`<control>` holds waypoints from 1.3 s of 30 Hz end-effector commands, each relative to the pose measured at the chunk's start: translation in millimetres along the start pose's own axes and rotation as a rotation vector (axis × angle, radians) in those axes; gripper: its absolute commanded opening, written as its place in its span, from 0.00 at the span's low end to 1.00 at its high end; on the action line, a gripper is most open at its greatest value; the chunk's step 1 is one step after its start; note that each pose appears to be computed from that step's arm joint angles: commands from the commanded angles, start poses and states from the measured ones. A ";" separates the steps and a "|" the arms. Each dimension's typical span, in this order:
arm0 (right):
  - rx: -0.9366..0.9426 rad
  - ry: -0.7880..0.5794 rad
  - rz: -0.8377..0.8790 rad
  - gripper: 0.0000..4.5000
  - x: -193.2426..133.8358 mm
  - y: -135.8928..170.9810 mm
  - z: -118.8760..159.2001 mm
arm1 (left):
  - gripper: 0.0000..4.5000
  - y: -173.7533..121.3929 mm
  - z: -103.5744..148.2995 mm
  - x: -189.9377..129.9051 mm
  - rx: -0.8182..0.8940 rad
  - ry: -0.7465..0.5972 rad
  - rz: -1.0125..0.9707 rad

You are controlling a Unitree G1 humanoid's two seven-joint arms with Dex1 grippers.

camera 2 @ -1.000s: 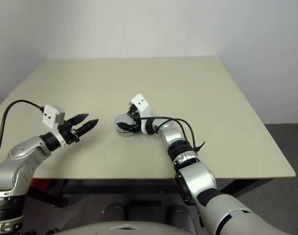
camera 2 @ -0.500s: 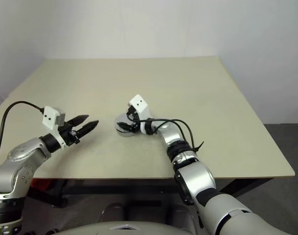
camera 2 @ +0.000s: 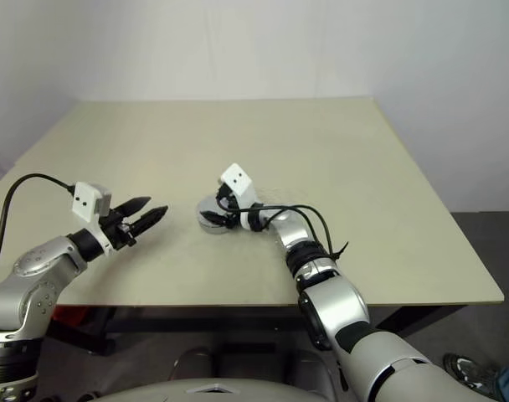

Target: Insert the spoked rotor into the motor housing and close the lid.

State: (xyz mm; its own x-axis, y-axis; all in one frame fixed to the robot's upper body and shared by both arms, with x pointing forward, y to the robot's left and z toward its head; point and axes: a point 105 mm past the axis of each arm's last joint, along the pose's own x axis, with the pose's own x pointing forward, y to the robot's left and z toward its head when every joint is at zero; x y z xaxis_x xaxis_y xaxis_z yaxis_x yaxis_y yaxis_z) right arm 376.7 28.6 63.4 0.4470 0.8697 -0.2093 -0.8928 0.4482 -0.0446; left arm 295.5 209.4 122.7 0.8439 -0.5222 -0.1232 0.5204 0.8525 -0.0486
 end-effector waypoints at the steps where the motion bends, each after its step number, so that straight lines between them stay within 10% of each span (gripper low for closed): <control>1: -0.003 0.032 -0.011 0.70 -1.6 -1.8 -8.1 | 0.64 -1.0 16.4 -3.1 0.040 -0.047 0.000; 29: -0.040 0.273 0.068 0.70 -4.4 7.1 -41.8 | 0.64 -6.4 14.0 -5.7 -0.005 -0.077 0.052; 39: -0.065 0.291 0.069 0.70 -6.1 6.4 -44.8 | 0.64 -15.0 9.1 35.4 -0.327 -0.034 0.103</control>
State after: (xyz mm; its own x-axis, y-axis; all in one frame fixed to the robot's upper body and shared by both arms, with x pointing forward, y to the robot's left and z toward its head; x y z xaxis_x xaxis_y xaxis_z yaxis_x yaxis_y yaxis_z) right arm 377.1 31.5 58.9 0.3997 0.8532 -0.3350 -0.9161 0.3845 -0.1138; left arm 315.4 181.8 116.4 0.8997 -0.4106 -0.1479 0.3502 0.8814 -0.3170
